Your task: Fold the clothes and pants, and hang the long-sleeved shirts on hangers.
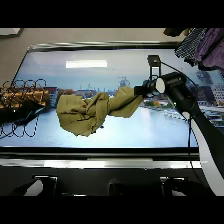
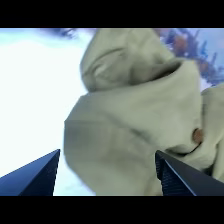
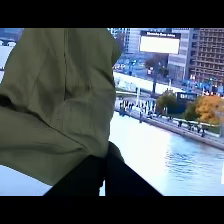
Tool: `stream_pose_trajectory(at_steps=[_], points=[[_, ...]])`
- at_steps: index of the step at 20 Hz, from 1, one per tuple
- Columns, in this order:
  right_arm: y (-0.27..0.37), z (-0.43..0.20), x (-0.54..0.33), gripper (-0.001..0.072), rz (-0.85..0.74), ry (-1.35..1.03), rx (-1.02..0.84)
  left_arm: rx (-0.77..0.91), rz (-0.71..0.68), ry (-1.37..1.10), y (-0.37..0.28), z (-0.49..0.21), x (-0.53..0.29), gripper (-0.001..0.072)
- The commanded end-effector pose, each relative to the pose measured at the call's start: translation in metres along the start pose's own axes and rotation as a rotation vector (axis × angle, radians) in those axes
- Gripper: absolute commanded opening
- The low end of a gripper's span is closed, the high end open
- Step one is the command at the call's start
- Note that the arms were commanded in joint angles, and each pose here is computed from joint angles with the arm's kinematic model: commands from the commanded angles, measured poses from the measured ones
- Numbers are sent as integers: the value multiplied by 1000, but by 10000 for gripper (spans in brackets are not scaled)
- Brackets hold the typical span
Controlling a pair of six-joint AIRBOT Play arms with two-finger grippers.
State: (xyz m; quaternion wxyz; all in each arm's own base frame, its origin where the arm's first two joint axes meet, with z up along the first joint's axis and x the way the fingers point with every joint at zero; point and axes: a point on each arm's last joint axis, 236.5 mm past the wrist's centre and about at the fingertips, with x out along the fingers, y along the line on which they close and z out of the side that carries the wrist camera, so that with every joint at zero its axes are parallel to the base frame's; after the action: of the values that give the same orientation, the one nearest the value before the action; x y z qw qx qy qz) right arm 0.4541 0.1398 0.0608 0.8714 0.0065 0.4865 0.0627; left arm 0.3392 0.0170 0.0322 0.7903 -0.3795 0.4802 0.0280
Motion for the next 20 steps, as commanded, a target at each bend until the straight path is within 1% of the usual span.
stream_pose_trajectory(at_steps=[1, 3, 4, 8, 12, 13, 14, 15, 18, 19, 20], points=[[-3, -13, -3, 21, -13, 54, 1, -104, -31, 102, 29, -71, 10, 678], [-3, -15, -3, 21, -9, 61, 5, -161, -91, 169, 26, -110, 36, 677], [-2, -15, -3, 21, -7, 62, 6, -171, -97, 164, 26, -117, 46, 677], [-2, -14, -3, 21, -6, 56, 41, -133, -114, 134, 7, -126, 71, 676], [-1, -12, -3, 22, -4, 47, 47, -161, -103, 146, 0, -136, 97, 673], [-1, -11, -3, 22, -4, 47, 50, -182, -106, 142, -2, -136, 102, 645], [-1, -12, -3, 22, -4, 49, 55, -204, -107, 135, -3, -134, 106, 564], [-1, -13, -3, 22, -5, 52, 59, -225, -105, 125, -2, -132, 110, 544], [-1, -14, -3, 22, -7, 57, 78, -263, -95, 128, 1, -133, 117, 543], [-1, -14, -3, 22, -6, 57, 84, -262, -93, 132, 2, -134, 118, 528], [0, -14, -3, 22, -4, 58, 92, -265, -91, 135, 2, -135, 119, 491]])
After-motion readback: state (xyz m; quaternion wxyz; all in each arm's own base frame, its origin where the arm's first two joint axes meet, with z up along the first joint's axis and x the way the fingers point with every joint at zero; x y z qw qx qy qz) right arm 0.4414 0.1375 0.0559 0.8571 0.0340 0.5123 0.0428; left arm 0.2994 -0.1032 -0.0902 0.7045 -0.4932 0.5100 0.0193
